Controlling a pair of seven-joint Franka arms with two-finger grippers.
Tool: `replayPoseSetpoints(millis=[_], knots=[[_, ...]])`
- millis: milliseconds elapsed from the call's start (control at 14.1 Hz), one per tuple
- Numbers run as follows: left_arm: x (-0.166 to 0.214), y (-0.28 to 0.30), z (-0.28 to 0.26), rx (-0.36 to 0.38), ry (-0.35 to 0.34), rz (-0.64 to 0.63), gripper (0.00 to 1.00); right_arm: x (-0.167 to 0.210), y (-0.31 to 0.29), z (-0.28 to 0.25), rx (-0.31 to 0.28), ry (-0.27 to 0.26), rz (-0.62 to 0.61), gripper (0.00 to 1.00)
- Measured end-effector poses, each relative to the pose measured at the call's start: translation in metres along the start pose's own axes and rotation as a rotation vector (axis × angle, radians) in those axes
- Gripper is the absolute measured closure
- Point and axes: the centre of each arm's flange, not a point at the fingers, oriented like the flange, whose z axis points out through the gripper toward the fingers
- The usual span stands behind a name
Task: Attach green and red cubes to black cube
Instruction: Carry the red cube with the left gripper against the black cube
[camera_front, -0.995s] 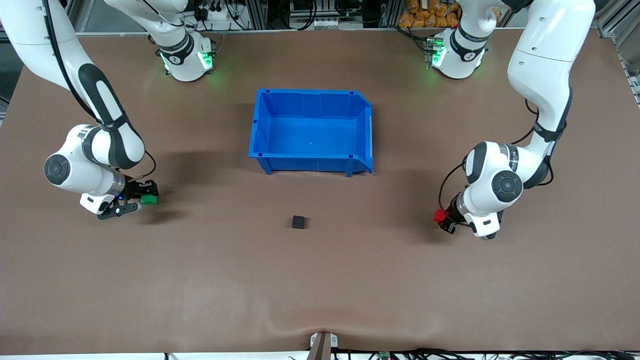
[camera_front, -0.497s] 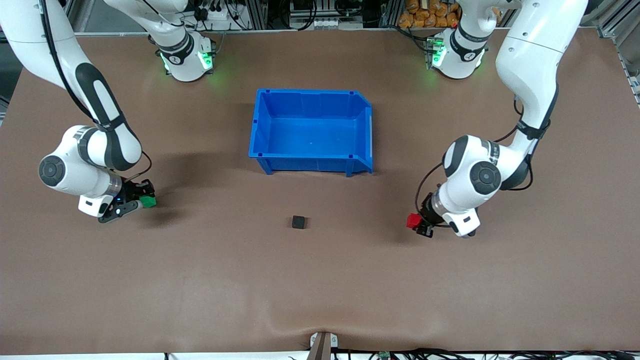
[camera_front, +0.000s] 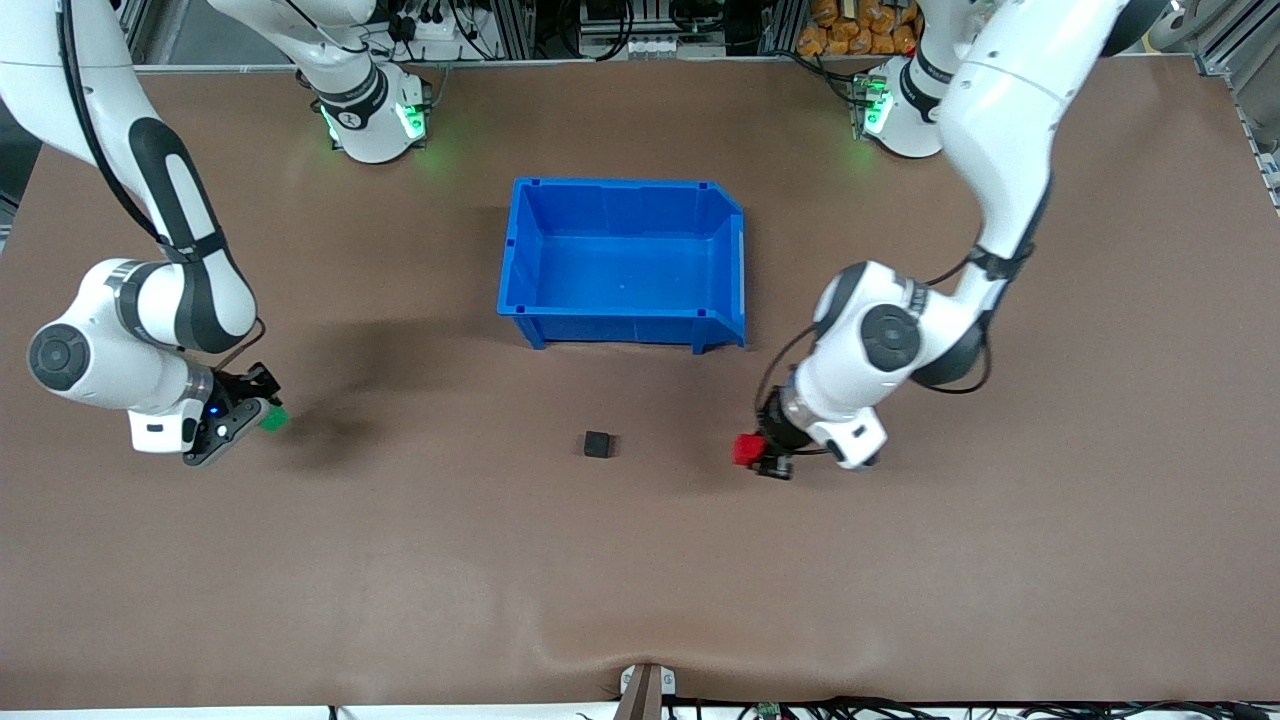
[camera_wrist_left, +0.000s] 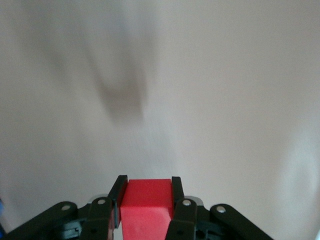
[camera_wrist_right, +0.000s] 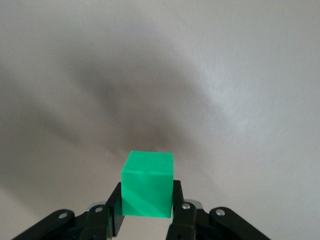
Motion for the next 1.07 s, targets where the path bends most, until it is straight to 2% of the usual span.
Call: replayPoseSetpoints(millis=[213, 426, 568, 852, 1066], knots=[[-0.053, 0.004, 0.028, -0.016, -0.045, 0.006, 0.6, 0.02, 0.003, -0.028, -0.013, 0.005, -0.211, 0.6], [-0.085, -0.001, 0.059, -0.022, -0.053, 0.043, 0.6, 0.051, -0.019, -0.03, -0.006, -0.002, -0.313, 0.6], [-0.102, -0.012, 0.081, -0.016, -0.038, 0.045, 0.6, 0.078, -0.047, -0.026, 0.023, -0.014, -0.367, 0.6], [-0.121, -0.032, 0.114, -0.025, 0.022, 0.041, 0.6, 0.137, -0.109, -0.022, 0.053, -0.017, -0.391, 0.6], [-0.127, -0.033, 0.122, -0.051, 0.019, 0.027, 0.6, 0.171, -0.151, -0.022, 0.039, -0.018, -0.398, 0.6]])
